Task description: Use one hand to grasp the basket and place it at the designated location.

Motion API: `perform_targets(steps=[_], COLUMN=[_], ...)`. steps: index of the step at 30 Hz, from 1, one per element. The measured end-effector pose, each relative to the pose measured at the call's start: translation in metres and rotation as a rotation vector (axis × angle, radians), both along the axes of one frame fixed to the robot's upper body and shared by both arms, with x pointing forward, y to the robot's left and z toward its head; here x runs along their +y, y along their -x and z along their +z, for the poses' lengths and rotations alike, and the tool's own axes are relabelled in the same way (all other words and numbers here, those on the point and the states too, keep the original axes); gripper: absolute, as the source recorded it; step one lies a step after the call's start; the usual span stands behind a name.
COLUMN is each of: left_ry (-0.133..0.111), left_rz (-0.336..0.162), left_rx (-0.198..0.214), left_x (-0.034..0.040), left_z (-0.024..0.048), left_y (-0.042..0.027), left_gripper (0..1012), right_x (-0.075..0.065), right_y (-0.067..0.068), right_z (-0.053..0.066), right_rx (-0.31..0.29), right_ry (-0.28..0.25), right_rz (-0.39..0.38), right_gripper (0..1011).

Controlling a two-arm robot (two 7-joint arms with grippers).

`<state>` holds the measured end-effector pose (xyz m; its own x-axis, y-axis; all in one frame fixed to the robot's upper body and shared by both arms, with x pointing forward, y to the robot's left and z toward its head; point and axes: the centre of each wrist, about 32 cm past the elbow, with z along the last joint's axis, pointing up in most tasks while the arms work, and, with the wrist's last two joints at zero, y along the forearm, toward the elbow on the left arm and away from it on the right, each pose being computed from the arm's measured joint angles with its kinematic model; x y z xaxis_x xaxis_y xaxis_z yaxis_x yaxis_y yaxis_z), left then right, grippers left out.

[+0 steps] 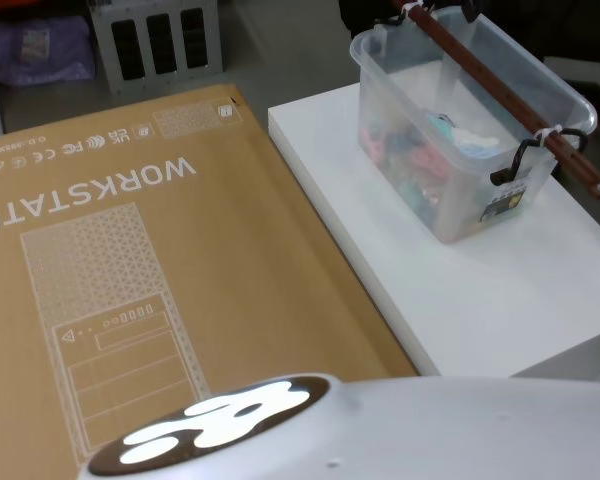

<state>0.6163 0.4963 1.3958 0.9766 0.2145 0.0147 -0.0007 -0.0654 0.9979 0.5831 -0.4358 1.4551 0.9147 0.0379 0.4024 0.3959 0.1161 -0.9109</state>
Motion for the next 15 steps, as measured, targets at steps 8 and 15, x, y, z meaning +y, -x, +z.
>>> perform_targets(steps=[8, 15], left_ry=[0.000, 0.000], left_rz=[0.000, 0.000], left_rx=[0.000, 0.000], left_x=[0.0001, 0.0000], left_z=[0.0000, 0.0000], left_y=[0.0000, 0.0000], left_gripper=[0, 0], right_x=[0.0002, 0.0001], right_y=[0.0026, 0.0023], right_z=[0.0044, 0.0039], right_rx=[-0.013, -0.011], right_ry=[-0.003, -0.003], right_rz=[0.003, 0.002], right_gripper=[1000, 1000])
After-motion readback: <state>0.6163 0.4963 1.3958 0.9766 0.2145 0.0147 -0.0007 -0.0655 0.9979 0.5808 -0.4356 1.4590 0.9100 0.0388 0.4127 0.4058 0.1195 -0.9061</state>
